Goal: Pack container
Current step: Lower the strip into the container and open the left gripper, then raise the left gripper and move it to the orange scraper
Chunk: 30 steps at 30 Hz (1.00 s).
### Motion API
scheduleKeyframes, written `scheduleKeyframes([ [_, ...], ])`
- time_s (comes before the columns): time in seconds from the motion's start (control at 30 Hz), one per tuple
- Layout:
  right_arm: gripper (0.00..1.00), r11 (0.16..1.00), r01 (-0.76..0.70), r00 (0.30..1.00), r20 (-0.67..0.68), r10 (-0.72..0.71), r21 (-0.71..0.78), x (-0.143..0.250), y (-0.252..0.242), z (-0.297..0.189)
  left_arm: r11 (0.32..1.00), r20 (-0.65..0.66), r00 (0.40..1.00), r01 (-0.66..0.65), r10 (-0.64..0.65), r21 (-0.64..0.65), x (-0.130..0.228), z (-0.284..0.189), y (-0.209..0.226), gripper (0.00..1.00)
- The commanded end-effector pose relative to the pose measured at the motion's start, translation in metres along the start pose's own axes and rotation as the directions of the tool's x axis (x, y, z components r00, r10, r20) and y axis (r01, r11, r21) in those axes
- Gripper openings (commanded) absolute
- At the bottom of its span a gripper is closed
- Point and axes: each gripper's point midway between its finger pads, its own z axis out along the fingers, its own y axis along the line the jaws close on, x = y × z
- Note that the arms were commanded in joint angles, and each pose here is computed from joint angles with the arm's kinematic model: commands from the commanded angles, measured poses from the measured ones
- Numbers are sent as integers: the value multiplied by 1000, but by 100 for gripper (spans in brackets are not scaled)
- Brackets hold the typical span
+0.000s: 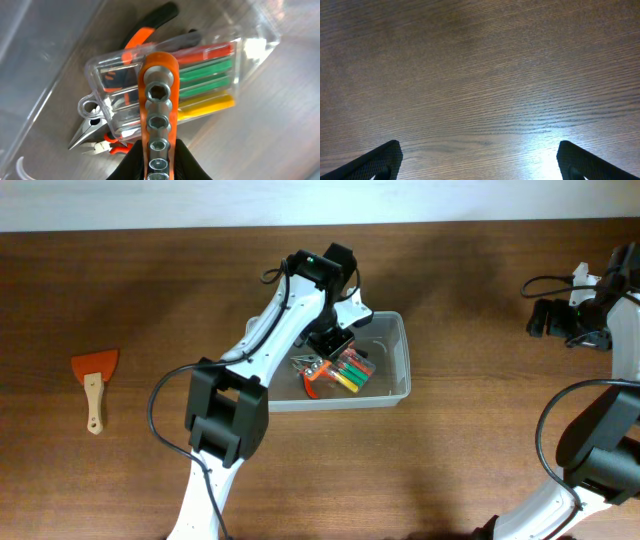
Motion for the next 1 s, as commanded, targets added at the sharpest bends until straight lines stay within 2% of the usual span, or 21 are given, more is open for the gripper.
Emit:
scheduleKeyframes([
  [0.0, 99, 1000, -6, 1000, -1, 6, -9, 1, 1, 1, 999, -35, 999, 34, -33, 33, 6, 15, 8, 17],
  [0.07, 99, 1000, -6, 1000, -1, 6, -9, 1, 1, 1, 999, -38, 999, 37, -36, 34, 7, 16, 9, 18],
  [0.1, 99, 1000, -6, 1000, -1, 6, -9, 1, 1, 1, 999, -35, 999, 36, -35, 33, 6, 16, 9, 25],
  [0.17, 99, 1000, -6, 1000, -1, 6, -9, 1, 1, 1, 999, -30, 999, 35, -34, 31, 5, 16, 10, 33],
  [0.47, 99, 1000, -6, 1000, -1, 6, -9, 1, 1, 1, 999, -26, 999, 34, -33, 29, 4, 16, 10, 33],
  [0.7, 99, 1000, -6, 1000, -1, 6, -9, 1, 1, 1, 1000, 41, 999, 31, -31, 4, -12, -8, 12, 42],
  [0.83, 99, 1000, -6, 1000, -1, 6, -9, 1, 1, 1, 999, 151, 989, 20, -13, -42, -33, -50, 15, 57],
  [0.9, 99, 1000, -6, 1000, -1, 6, -9, 1, 1, 1, 997, 220, 975, 32, -14, -76, -43, -75, 20, 75],
  [0.97, 99, 1000, -6, 1000, -1, 6, -9, 1, 1, 1, 991, 290, 957, 52, -16, -119, -51, -102, 27, 100],
])
